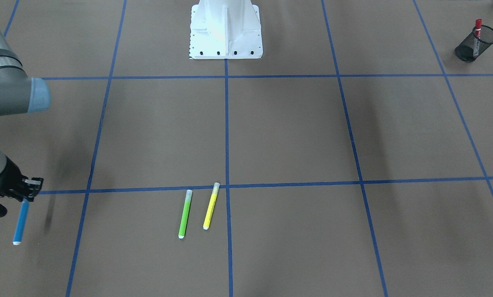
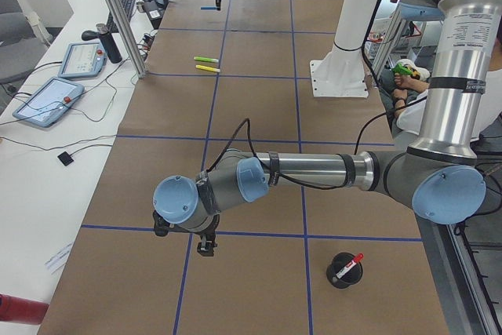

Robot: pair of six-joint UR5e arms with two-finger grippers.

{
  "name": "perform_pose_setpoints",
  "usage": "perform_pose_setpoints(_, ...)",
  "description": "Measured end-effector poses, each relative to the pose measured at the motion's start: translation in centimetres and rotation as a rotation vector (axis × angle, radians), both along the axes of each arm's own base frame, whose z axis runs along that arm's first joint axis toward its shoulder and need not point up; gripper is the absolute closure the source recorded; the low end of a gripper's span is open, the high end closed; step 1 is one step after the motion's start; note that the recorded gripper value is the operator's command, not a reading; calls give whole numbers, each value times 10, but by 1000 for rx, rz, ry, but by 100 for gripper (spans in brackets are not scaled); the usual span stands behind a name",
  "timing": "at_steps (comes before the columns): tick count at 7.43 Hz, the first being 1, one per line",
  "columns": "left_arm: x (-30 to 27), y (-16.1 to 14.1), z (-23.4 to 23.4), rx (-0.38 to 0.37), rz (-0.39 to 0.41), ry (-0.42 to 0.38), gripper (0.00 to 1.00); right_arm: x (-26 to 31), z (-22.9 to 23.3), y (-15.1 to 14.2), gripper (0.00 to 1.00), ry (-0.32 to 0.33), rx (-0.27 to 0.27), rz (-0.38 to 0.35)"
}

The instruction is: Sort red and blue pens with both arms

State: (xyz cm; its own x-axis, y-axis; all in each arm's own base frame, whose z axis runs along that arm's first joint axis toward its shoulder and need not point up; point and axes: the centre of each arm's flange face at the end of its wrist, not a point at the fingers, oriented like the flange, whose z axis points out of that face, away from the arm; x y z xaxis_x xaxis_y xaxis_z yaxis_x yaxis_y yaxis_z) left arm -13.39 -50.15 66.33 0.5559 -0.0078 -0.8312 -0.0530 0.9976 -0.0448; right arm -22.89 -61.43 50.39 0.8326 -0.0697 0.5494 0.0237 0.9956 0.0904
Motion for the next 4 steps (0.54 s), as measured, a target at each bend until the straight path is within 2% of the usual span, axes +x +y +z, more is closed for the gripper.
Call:
perform_pose_setpoints(2,0,1,-7,17,1,-3,0,73,49,49,100,78,-58,-129)
perform_pose_setpoints(4,0,1,-17,40,2,-6,0,140,85,107,100,125,-151,-261)
